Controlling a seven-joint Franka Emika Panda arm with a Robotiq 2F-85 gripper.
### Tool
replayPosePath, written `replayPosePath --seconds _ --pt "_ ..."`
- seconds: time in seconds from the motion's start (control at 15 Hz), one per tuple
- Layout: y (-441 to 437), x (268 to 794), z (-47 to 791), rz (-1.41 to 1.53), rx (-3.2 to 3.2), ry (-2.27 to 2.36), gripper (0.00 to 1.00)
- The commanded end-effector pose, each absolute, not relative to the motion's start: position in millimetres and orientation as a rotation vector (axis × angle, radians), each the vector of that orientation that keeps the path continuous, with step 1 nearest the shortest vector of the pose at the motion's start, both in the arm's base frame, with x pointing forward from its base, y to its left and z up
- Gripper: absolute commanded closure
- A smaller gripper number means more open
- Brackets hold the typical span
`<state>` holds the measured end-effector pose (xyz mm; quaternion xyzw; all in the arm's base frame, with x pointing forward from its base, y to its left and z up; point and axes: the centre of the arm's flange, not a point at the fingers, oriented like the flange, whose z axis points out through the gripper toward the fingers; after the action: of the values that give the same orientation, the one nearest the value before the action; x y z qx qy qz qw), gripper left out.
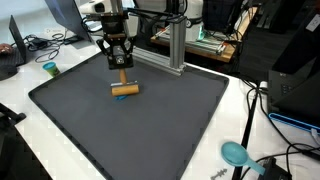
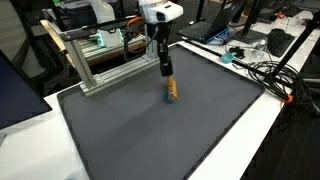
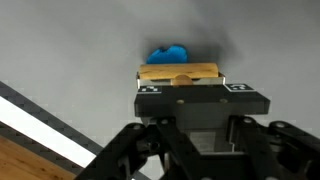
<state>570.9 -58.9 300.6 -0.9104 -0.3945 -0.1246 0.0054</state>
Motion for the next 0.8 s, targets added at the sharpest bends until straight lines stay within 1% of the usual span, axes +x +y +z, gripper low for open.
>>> replayPosePath --seconds 0.0,0.73 --pt "-70 577 286 -0.314 -2.849 -1.243 0.78" --pt "-89 584 279 -0.196 -2.900 -1.104 0.78"
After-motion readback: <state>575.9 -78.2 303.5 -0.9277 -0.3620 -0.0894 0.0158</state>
